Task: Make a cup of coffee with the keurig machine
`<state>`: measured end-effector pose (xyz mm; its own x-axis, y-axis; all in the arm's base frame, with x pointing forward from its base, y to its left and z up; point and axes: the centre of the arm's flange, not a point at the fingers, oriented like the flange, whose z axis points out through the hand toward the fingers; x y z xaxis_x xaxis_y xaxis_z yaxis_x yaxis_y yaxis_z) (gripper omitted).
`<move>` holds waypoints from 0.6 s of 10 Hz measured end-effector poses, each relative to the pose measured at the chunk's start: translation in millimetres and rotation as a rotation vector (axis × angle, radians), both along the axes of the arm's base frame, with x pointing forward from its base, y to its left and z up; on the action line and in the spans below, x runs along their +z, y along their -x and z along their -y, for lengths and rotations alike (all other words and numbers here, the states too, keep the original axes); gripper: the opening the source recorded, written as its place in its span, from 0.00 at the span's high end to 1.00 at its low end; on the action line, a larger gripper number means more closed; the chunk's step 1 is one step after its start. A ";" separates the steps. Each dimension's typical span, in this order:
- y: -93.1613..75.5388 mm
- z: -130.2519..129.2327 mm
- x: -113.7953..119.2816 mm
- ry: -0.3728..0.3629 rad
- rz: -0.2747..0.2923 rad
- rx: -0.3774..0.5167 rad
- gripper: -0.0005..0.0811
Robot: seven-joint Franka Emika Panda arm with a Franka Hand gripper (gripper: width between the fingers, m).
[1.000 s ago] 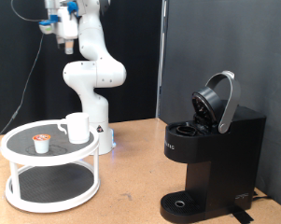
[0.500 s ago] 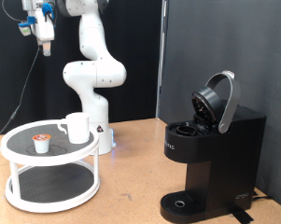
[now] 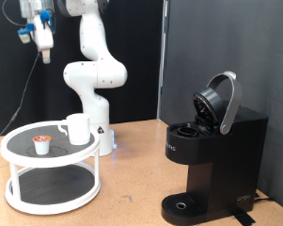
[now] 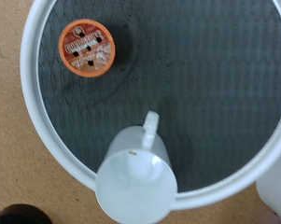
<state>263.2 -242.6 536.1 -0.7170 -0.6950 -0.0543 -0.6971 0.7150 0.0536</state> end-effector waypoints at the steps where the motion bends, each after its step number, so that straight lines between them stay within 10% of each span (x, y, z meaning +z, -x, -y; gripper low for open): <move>1: -6.5 2.3 -15.5 0.006 0.009 -0.014 0.09; 6: -33.8 7.4 -87.1 0.117 0.020 -0.032 0.09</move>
